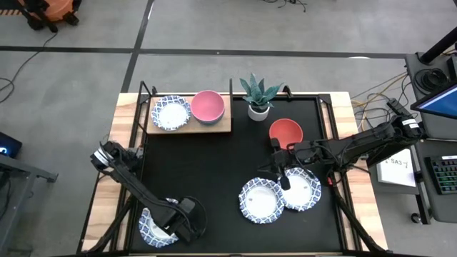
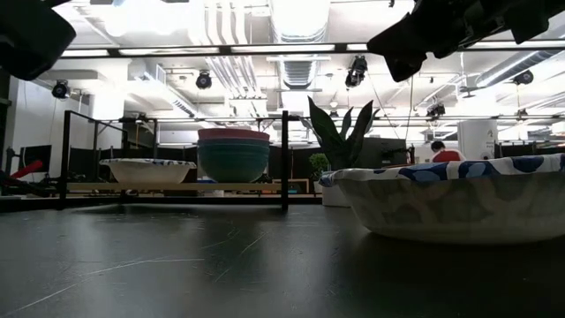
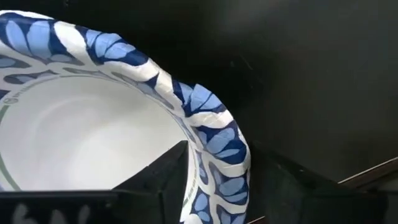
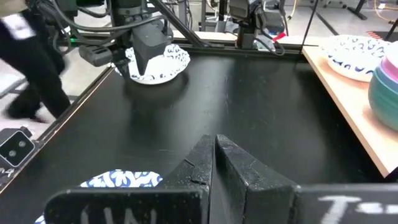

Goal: Place and stack bowls onto a shelf
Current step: Stack the white patterned bowl on top of the other white patterned bowl on the shelf

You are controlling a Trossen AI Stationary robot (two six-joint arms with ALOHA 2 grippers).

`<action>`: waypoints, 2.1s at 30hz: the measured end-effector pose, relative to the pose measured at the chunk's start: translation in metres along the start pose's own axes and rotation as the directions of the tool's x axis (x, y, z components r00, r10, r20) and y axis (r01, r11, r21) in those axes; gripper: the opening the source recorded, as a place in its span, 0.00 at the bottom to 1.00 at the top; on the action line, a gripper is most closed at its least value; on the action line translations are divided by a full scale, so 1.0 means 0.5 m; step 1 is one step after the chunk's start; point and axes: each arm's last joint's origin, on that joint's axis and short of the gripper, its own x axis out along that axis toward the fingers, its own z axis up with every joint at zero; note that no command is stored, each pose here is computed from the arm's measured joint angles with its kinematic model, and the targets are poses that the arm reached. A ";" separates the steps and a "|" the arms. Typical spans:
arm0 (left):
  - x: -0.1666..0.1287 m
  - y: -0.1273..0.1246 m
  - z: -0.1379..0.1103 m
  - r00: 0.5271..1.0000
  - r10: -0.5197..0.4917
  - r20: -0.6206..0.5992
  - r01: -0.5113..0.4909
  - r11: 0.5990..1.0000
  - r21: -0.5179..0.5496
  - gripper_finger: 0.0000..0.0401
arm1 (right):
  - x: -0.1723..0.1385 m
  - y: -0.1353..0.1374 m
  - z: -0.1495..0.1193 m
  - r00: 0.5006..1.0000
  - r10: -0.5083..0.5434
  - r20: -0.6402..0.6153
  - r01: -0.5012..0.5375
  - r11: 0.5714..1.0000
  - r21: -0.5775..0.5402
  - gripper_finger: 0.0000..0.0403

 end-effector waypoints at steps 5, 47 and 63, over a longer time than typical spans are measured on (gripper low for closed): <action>0.000 0.000 0.000 1.000 0.001 -0.001 -0.001 1.000 0.012 0.24 | 0.000 0.000 0.001 1.000 0.000 0.003 0.000 1.000 0.000 0.02; -0.326 0.080 0.314 0.701 0.288 0.652 -0.642 0.653 0.402 0.00 | 0.000 0.000 0.006 1.000 0.000 0.008 0.000 1.000 -0.015 0.02; -0.329 0.304 0.456 0.689 0.458 0.561 -0.660 0.716 0.226 0.00 | 0.000 0.000 0.006 1.000 0.000 0.008 0.000 1.000 -0.025 0.02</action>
